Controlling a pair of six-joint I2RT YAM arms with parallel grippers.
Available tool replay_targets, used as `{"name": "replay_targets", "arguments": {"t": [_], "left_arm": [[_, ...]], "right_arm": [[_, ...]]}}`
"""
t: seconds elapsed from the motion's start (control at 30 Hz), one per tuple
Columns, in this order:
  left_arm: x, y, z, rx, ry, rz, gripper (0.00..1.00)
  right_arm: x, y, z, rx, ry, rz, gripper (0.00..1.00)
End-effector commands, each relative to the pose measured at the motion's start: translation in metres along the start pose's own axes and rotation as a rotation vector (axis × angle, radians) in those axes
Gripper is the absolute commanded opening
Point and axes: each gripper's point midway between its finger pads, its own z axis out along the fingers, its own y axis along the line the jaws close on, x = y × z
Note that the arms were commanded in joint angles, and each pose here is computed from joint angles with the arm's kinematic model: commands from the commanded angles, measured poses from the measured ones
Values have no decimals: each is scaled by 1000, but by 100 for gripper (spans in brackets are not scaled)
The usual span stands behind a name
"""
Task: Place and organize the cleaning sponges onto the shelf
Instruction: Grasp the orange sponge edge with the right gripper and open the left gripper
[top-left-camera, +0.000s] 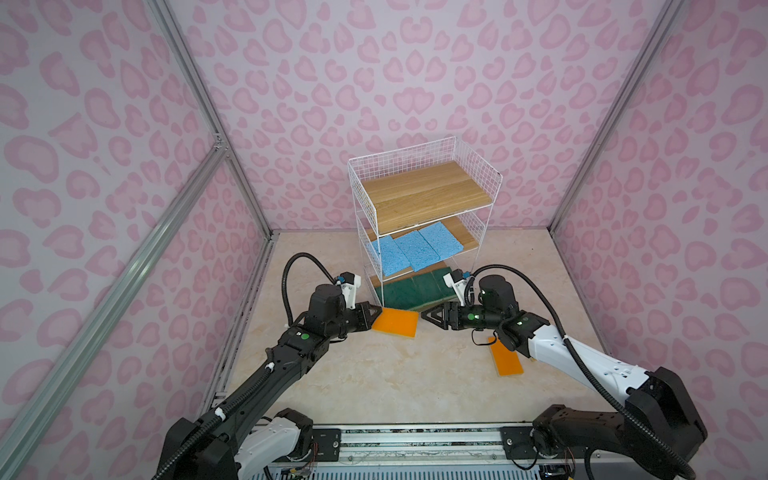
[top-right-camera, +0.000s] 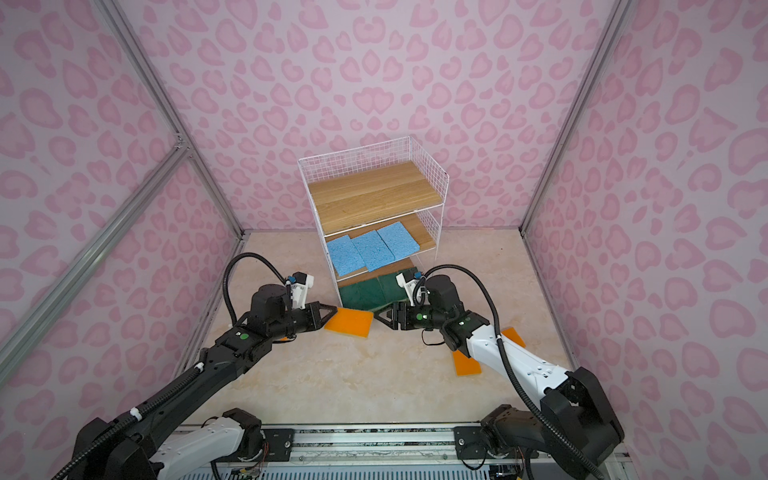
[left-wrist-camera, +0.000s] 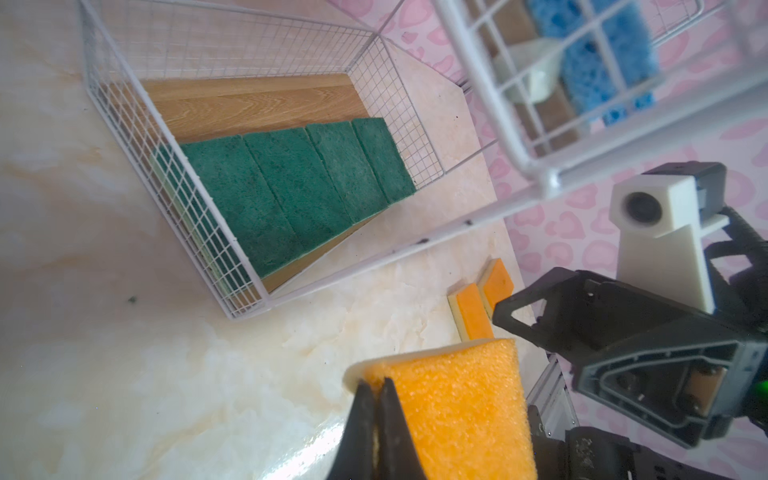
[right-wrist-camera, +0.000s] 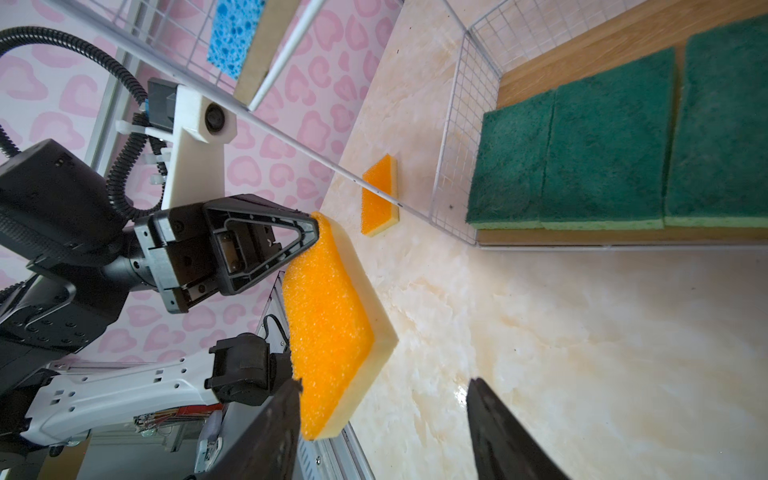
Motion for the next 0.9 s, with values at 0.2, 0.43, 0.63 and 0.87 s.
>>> {"name": "replay_targets", "arguments": {"t": [0.2, 0.43, 0.63, 0.87], "left_arm": [[-11, -31, 3, 87, -16, 82, 4], [-14, -30, 5, 80, -18, 80, 4], [-14, -32, 4, 81, -20, 83, 19], [-14, -17, -9, -9, -72, 80, 97]], "right_arm": [[-5, 13, 8, -47, 4, -21, 51], [-2, 15, 8, -56, 10, -23, 27], [-3, 17, 4, -53, -7, -24, 6], [-7, 22, -8, -28, -32, -45, 2]]}}
